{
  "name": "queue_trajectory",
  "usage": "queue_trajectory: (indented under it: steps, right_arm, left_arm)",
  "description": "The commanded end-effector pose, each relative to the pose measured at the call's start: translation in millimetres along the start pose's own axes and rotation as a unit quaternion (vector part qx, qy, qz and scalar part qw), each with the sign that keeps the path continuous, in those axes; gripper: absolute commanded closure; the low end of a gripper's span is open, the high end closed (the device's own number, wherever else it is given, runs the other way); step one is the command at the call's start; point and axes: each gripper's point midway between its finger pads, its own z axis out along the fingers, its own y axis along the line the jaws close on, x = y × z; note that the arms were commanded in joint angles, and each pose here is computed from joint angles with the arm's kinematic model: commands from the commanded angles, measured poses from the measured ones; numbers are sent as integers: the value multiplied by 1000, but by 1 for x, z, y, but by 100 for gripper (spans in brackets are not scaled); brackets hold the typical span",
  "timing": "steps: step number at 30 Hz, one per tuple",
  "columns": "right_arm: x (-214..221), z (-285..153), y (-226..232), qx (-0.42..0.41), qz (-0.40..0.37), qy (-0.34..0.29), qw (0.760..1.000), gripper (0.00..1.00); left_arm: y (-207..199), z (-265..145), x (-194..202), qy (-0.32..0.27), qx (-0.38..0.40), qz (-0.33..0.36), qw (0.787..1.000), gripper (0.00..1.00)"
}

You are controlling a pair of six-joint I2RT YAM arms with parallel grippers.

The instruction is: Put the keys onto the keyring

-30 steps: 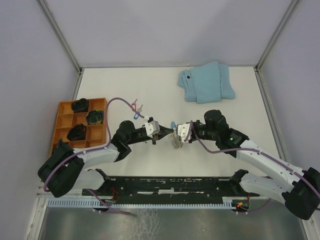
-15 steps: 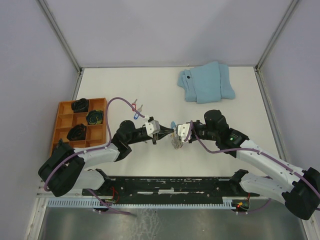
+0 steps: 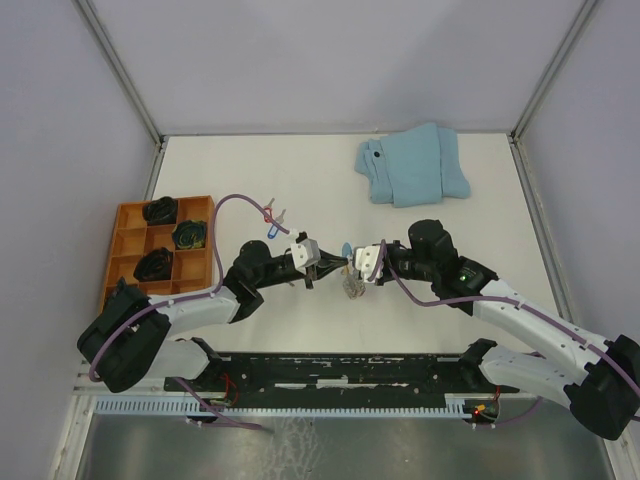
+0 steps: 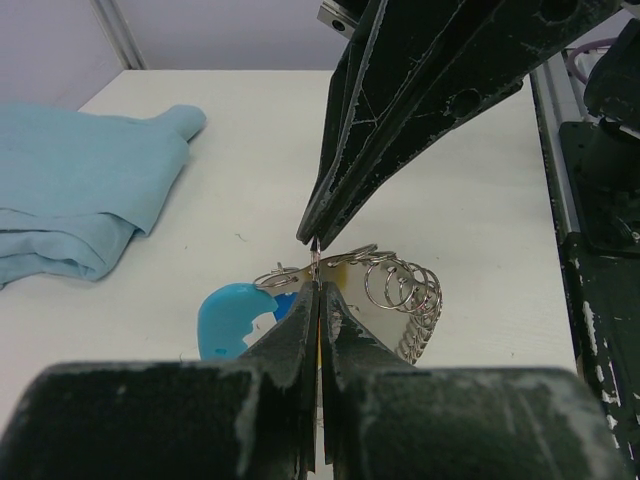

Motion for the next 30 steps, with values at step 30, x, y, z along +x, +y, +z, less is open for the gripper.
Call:
queue_trajectory:
  steps: [30]
  right_arm:
    - [-20, -4, -14, 30, -4, -32, 999, 99]
  left_arm:
    - [9, 8, -29, -43, -8, 15, 999, 97]
